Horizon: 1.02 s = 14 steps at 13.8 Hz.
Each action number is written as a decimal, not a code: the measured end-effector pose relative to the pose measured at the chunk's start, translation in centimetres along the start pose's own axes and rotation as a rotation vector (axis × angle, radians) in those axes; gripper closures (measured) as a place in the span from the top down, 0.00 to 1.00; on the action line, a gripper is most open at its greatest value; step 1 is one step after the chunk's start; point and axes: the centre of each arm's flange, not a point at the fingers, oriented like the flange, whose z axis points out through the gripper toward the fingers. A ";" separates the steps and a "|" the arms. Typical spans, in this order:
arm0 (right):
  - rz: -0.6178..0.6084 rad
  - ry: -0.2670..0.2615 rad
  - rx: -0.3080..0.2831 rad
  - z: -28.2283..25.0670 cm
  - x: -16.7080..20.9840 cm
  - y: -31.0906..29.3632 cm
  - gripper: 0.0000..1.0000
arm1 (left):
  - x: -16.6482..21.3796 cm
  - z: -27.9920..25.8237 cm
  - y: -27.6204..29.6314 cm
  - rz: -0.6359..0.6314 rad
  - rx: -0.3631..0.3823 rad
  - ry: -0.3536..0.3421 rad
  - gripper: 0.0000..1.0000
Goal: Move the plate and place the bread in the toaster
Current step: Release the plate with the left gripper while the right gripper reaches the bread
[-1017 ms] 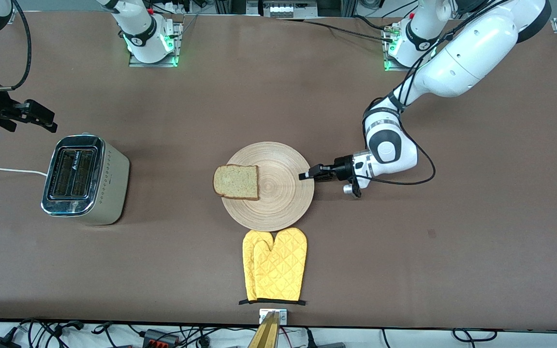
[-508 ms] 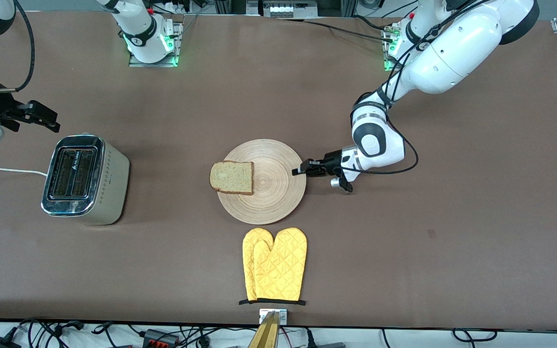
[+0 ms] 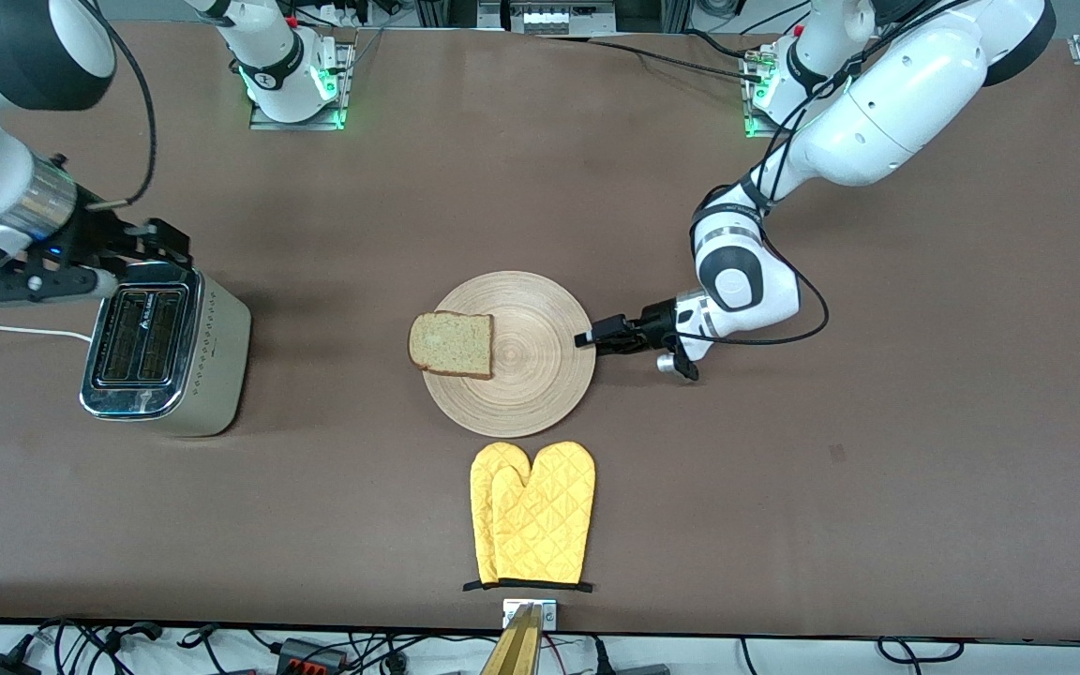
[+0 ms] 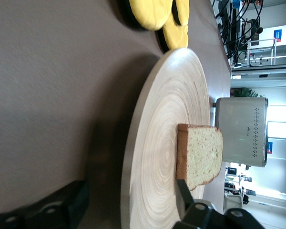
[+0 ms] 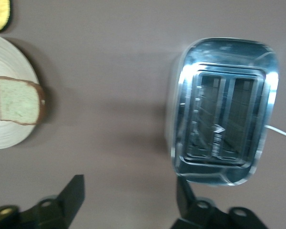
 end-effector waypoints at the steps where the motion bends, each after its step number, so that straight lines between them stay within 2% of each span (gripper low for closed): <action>1: -0.010 -0.001 0.010 1.0 0.6 -0.8 0.74 | 0.5 -0.5 -0.2 -0.002 0.000 0.011 0.96; 2: -0.026 0.000 0.014 2.1 1.3 -1.8 0.74 | 1.0 -1.1 -0.5 0.005 0.002 0.021 1.00; 4: -0.059 -0.002 0.017 4.3 2.4 -3.9 0.73 | 2.6 -2.8 -1.0 0.055 -0.012 0.014 1.00; 6: -0.096 0.008 0.019 7.0 3.6 -6.4 0.72 | 4.9 -5.4 -1.7 0.135 -0.040 -0.021 1.00; 9: -0.147 0.012 0.028 11.7 5.2 -10.3 0.72 | 7.5 -9.4 -3.6 0.272 -0.005 -0.085 1.00; 11: -0.137 0.011 0.077 14.7 5.8 -12.5 0.72 | 9.5 -11.8 -4.2 0.342 -0.027 -0.147 1.00; 14: -0.058 -0.031 0.147 17.8 6.4 -13.1 0.72 | 13.0 -16.5 -4.6 0.423 -0.042 -0.245 1.00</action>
